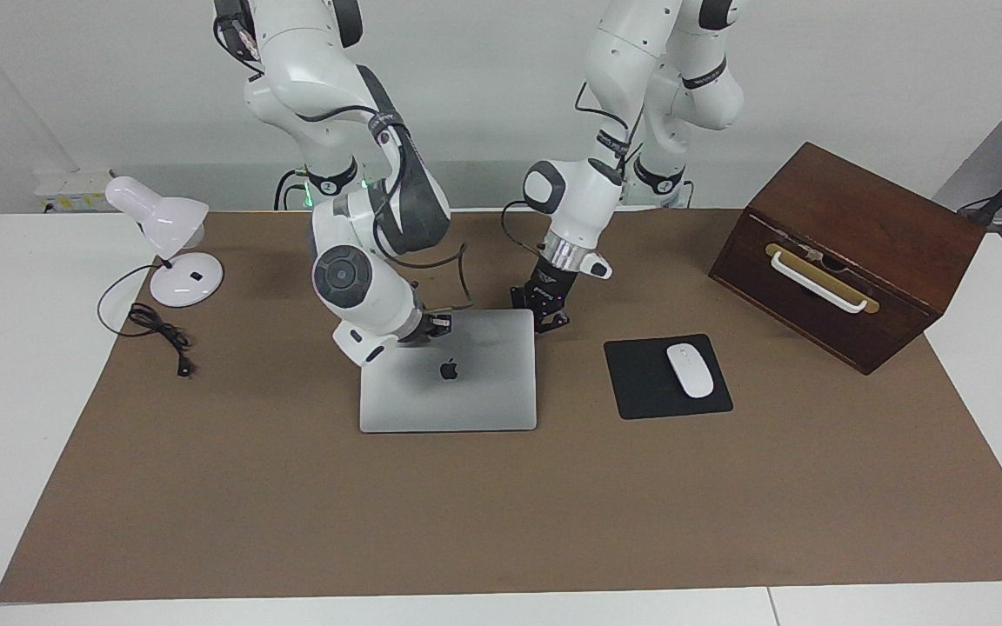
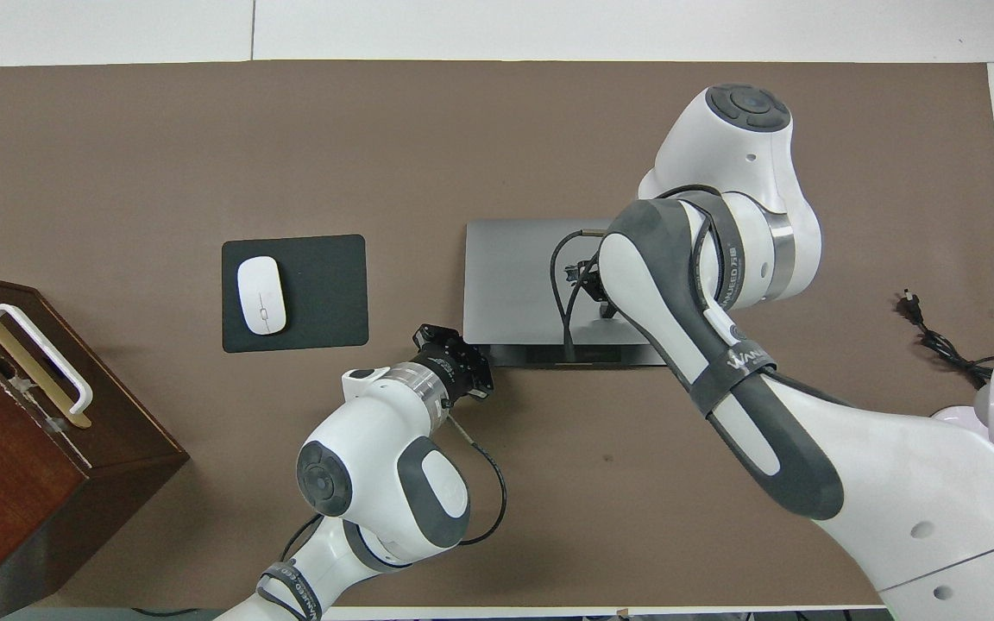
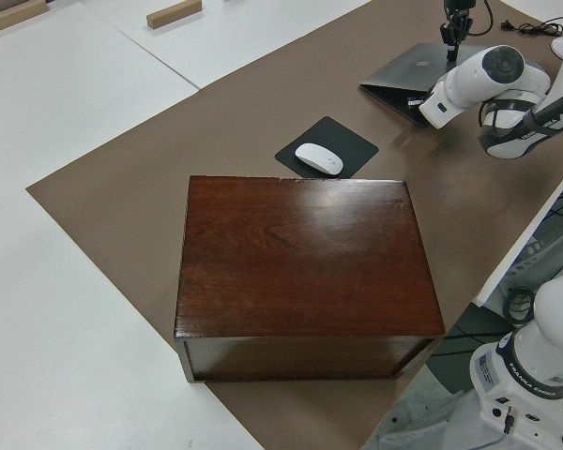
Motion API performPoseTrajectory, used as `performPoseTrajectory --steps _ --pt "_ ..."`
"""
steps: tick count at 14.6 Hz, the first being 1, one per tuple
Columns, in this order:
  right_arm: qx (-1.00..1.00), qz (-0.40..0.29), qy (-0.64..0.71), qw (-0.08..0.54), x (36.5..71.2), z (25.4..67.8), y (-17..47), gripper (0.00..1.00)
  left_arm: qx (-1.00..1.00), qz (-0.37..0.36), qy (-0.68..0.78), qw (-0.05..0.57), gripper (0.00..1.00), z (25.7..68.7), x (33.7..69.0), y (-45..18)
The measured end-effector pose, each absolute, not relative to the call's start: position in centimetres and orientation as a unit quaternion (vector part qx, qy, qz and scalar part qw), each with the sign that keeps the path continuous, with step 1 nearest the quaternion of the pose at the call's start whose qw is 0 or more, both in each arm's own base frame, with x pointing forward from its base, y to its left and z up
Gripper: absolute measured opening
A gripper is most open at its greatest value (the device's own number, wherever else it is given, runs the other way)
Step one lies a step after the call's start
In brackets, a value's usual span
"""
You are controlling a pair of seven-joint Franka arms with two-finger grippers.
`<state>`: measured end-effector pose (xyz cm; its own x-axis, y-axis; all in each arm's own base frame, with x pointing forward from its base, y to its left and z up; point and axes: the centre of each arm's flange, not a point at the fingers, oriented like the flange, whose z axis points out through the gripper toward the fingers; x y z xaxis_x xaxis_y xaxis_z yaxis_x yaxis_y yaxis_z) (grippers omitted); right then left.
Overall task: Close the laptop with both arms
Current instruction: 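Press the closed laptop lid flat with the right gripper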
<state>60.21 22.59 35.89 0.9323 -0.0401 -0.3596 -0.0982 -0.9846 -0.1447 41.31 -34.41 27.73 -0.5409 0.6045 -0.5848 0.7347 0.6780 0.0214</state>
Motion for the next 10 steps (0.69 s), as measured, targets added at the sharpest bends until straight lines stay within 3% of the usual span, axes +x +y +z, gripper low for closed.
performPoseTrajectory --steps 10 --pt "-0.98 0.18 0.042 0.079 59.4 34.6 22.1 0.01 0.388 -0.109 0.869 0.288 0.01 27.7 41.1 -34.4"
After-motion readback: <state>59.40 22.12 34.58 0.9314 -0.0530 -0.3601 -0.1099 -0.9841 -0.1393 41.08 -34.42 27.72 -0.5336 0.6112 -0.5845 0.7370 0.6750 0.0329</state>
